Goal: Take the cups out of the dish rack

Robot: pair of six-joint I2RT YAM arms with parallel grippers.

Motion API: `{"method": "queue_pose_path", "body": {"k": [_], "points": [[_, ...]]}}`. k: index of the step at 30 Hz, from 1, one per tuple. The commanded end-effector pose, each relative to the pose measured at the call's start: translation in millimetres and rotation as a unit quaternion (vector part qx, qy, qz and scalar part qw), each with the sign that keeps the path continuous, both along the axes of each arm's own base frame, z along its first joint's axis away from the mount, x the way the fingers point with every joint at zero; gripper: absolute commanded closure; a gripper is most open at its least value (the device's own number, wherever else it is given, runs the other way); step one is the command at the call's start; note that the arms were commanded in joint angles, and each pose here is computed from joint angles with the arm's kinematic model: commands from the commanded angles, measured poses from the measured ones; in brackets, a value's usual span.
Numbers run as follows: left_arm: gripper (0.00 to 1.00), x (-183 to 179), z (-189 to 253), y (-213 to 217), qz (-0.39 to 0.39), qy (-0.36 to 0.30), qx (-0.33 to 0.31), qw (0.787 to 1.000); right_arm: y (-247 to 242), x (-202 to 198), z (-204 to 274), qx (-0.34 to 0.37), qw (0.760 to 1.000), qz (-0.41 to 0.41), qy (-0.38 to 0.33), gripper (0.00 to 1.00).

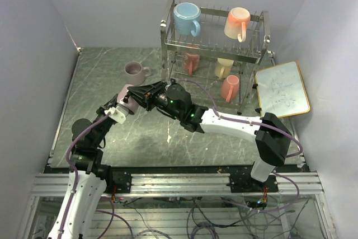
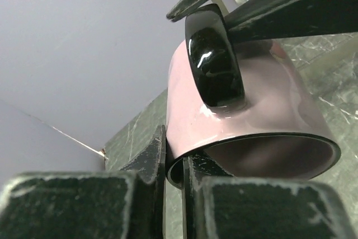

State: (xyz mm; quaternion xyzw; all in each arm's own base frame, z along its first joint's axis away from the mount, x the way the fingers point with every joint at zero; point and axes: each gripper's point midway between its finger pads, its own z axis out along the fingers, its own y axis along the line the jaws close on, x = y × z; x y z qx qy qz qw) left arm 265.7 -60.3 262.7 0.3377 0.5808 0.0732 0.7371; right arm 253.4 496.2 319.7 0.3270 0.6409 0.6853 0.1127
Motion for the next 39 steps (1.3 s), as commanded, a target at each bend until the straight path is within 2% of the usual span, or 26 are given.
{"method": "queue_pose_path", "body": {"k": [1, 4, 6, 11, 16, 18, 24, 27, 29, 32, 39], "points": [[0.93, -1, 35, 10, 0.026, -0.033, 0.002, 0.999, -11, -16, 9, -0.012, 0.997, 0.047, -0.052, 0.77], [0.93, 6, 19, 11, 0.031, 0.022, 0.021, 0.999, -24, -6, -9, -0.082, 0.992, 0.044, -0.083, 0.57], [0.93, 17, 4, 19, 0.055, 0.080, 0.022, 0.995, -40, 2, -27, -0.140, 0.985, 0.031, -0.099, 0.46], [0.93, 46, -21, 37, 0.112, 0.209, 0.030, 0.971, -88, 22, -59, -0.256, 0.957, -0.012, -0.137, 0.29], [0.93, 74, -31, 58, 0.159, 0.303, 0.006, 0.939, -136, 32, -77, -0.391, 0.901, -0.047, -0.182, 0.26], [0.93, 86, -36, 74, 0.183, 0.335, -0.011, 0.924, -160, 35, -78, -0.447, 0.869, -0.071, -0.198, 0.24], [0.93, 125, -69, 104, 0.226, 0.443, 0.003, 0.868, -233, 36, -76, -0.571, 0.778, -0.126, -0.230, 0.23], [0.93, 143, -93, 118, 0.256, 0.499, 0.014, 0.828, -265, 38, -74, -0.631, 0.728, -0.142, -0.229, 0.22], [0.93, 156, -102, 126, 0.273, 0.517, 0.015, 0.811, -280, 40, -73, -0.662, 0.699, -0.145, -0.228, 0.21], [0.93, 177, -112, 134, 0.286, 0.533, 0.014, 0.796, -301, 46, -70, -0.688, 0.673, -0.153, -0.226, 0.21], [0.93, 216, -143, 142, 0.297, 0.559, 0.016, 0.774, -337, 56, -64, -0.710, 0.646, -0.171, -0.221, 0.22]]}}
